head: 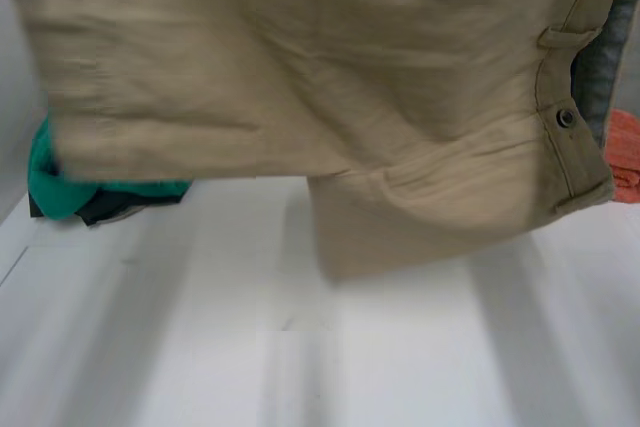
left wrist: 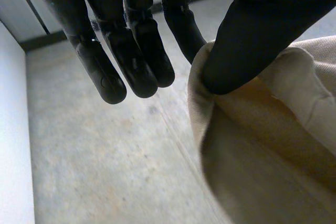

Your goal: Fold the laundry.

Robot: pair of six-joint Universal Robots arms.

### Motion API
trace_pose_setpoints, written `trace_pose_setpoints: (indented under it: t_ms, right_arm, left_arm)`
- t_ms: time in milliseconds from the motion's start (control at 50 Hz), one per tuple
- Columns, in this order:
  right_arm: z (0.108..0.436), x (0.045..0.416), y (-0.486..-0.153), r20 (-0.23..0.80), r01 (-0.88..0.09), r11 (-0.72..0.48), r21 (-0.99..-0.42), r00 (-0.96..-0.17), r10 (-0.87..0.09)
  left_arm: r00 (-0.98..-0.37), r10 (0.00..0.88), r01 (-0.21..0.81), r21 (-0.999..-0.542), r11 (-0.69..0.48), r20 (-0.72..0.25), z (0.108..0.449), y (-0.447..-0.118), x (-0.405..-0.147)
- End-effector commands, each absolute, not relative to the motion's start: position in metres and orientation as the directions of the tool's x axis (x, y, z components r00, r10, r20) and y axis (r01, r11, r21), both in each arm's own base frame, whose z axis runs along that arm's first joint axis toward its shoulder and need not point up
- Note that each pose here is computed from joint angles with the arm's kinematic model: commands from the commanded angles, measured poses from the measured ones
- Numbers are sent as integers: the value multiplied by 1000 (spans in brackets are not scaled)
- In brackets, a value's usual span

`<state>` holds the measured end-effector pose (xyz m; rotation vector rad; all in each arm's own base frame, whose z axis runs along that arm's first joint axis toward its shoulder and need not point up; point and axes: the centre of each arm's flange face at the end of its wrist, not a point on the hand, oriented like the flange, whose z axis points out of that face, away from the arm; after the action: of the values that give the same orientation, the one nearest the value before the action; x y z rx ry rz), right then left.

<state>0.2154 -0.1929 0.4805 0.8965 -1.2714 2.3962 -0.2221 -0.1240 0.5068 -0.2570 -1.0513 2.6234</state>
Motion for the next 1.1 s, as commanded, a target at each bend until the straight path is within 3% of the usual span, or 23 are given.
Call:
trace_pose_setpoints:
  t_ms: [20,140,160,280,360,460,560,640,700,760,840,940,1020,1100]
  right_arm:
    - [468,214,-200,657,-536,-508,-674,-749,-82]
    - [411,227,-261,662,-576,-358,-735,-724,-193]
    - [405,229,-267,658,-575,-347,-741,-724,-207]
    - [343,248,-330,587,-532,-251,-809,-760,-278]
    - [310,264,-361,570,-517,-254,-817,-791,-223]
    - [273,284,-401,551,-498,-336,-800,-830,-82]
    - [237,299,-421,565,-489,-396,-778,-819,-99]
    - [213,308,-421,593,-506,-373,-778,-787,-170]
    - [229,306,-412,596,-509,-364,-780,-782,-184]
    - [238,294,-404,606,-532,-321,-783,-769,-203]
    - [251,283,-383,623,-555,-291,-780,-735,-269]
    - [252,241,-372,651,-619,-212,-756,-679,-340]
    - [235,218,-357,659,-678,-145,-721,-606,-445]
    - [212,198,-346,642,-728,-64,-683,-557,-527]
  left_arm:
    - [-935,347,-187,-732,-655,-71,494,-146,-236]
    - [-943,314,-92,-825,-557,-107,450,-215,-260]
    - [-950,291,-58,-849,-526,-116,434,-243,-264]
    - [-959,245,30,-908,-419,-145,367,-325,-276]
    - [-958,240,45,-909,-414,-156,334,-364,-289]
    - [-969,190,59,-897,-439,-157,307,-417,-283]
    - [-947,266,25,-867,-497,-180,290,-439,-296]
    - [-936,296,10,-857,-516,-189,289,-437,-302]
    - [-931,312,21,-882,-470,-189,274,-429,-304]
    - [-930,316,25,-889,-457,-188,285,-413,-301]
    - [-924,334,40,-915,-402,-187,296,-376,-293]
    - [-892,412,89,-965,-247,-187,281,-310,-289]
    - [-841,510,155,-983,-95,-182,255,-254,-294]
    - [-780,603,244,-969,49,-166,220,-204,-296]
